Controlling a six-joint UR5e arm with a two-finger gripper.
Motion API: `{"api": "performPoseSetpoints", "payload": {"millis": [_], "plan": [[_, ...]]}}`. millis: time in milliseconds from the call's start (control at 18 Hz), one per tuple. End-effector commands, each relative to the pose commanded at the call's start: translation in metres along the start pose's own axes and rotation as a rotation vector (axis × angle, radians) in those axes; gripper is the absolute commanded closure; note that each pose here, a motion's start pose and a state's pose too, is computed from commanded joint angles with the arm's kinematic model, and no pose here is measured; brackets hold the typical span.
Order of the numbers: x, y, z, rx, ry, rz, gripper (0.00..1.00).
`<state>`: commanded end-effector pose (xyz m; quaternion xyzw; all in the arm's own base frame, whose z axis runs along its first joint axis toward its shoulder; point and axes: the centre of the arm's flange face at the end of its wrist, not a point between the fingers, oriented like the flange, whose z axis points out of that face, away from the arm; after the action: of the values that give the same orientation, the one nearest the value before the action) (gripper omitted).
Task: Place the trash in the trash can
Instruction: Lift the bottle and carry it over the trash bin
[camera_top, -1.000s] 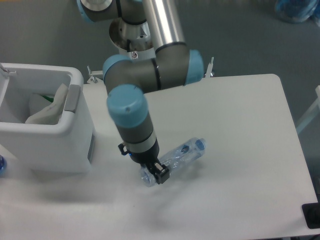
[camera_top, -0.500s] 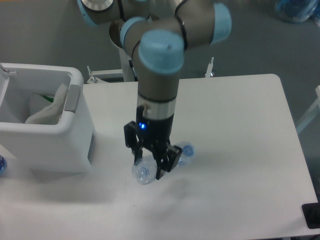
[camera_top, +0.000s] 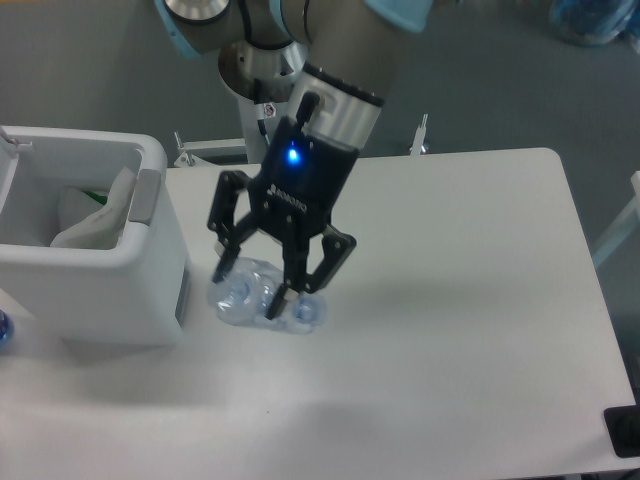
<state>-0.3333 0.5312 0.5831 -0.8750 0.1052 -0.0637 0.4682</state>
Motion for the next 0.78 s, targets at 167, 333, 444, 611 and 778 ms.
{"api": "performPoseSetpoints", "payload": {"millis": [167, 333, 444, 611, 778], "plan": [[0.010, -0.012, -0.011, 0.040, 0.013, -0.001, 0.32], [0.024, -0.019, -0.021, 0.049, 0.010, 0.009, 0.32], [0.034, -0.027, -0.028, 0.067, 0.015, 0.016, 0.32], [0.052, -0.042, -0.040, 0.137, 0.061, -0.001, 0.32], [0.070, -0.052, -0.052, 0.168, 0.078, -0.002, 0.32]]}}
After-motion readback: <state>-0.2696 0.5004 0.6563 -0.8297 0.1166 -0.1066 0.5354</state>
